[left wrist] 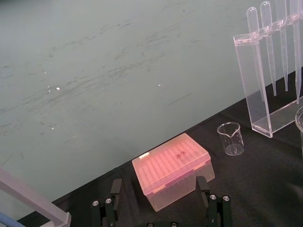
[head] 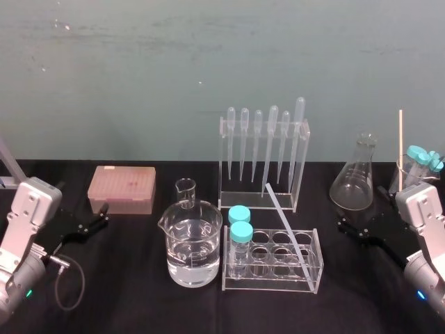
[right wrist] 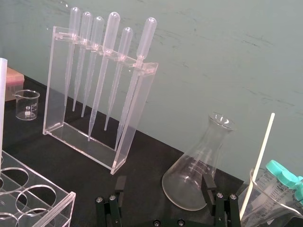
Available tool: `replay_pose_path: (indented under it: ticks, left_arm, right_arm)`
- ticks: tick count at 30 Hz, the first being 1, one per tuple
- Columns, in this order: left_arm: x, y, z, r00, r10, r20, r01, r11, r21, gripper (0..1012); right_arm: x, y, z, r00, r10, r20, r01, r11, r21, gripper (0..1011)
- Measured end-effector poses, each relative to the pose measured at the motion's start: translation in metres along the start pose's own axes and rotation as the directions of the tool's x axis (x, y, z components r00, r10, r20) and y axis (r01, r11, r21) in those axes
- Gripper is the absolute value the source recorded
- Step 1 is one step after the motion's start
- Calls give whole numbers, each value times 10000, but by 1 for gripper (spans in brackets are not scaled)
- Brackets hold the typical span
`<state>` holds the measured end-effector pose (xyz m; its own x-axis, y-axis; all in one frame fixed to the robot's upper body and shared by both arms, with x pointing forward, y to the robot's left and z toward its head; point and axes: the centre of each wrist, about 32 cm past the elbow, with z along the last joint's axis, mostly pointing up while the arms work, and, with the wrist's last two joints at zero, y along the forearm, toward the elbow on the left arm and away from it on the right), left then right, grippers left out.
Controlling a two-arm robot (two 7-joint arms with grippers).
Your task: Pick up the stirring rod with one hand, then place it down.
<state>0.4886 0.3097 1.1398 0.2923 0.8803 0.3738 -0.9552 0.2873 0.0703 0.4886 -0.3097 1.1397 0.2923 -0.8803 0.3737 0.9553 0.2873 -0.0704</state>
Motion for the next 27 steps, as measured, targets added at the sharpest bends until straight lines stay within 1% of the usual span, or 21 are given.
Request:
replay_pose_path:
  ticks: [9,11,13,14,15,16,17,18,19,20,21,22,23,24,27]
  left_arm:
    - [0,0,0,10000,0,-1,0,10000,0,1000]
    - [0,0,0,10000,0,-1,0,10000,0,1000]
    - [0,0,0,10000,0,-1,0,10000,0,1000]
    - [0,0,0,10000,0,-1,0,10000,0,1000]
    - [0,0,0,10000,0,0,0,10000,0,1000]
    - [0,0,0,10000,0,0,0,10000,1,1000]
    - [0,0,0,10000,0,-1,0,10000,0,1000]
    - [0,0,0,10000,0,-1,0,10000,1,1000]
    - [0,0,0,10000,0,0,0,10000,0,1000]
    - [0,0,0,10000,0,-1,0,10000,0,1000]
    - [0,0,0,10000,0,0,0,10000,1,1000]
    - [0,0,0,10000,1,-1,-1,10000,0,1000]
    - [0,0,0,10000,0,-1,0,10000,0,1000]
    - [0,0,0,10000,0,-1,0,10000,1,1000]
    - [0,0,0,10000,0,0,0,10000,0,1000]
  right_arm:
    - [7,-1,1,10000,-3,39,3,10000,9,1003]
    - [13,-7,4,10000,12,74,-13,9999,127,1003]
    - [18,-15,19,9999,-22,115,17,9991,428,1003]
    - [20,-20,37,9998,-36,189,21,9972,753,1003]
    - [20,-20,37,9998,-36,189,21,9972,753,1003]
    - [23,-20,59,9997,-46,254,18,9937,1119,1003]
    - [23,-19,72,9996,-29,288,-9,9913,1313,1003]
    - [20,-12,100,9993,61,368,-122,9856,1688,1003]
    - [18,-6,118,9990,137,414,-215,9811,1925,1003]
    - [12,14,160,9982,339,503,-448,9711,2345,1003]
    - [12,14,160,9982,339,503,-448,9711,2345,1003]
    - [-3,34,195,9965,595,595,-734,9601,2700,1003]
    - [-13,44,211,9953,731,641,-884,9548,2838,1003]
    - [-30,65,238,9921,1016,733,-1195,9438,3083,1003]
    - [-70,99,274,9845,1536,850,-1735,9256,3365,1003]
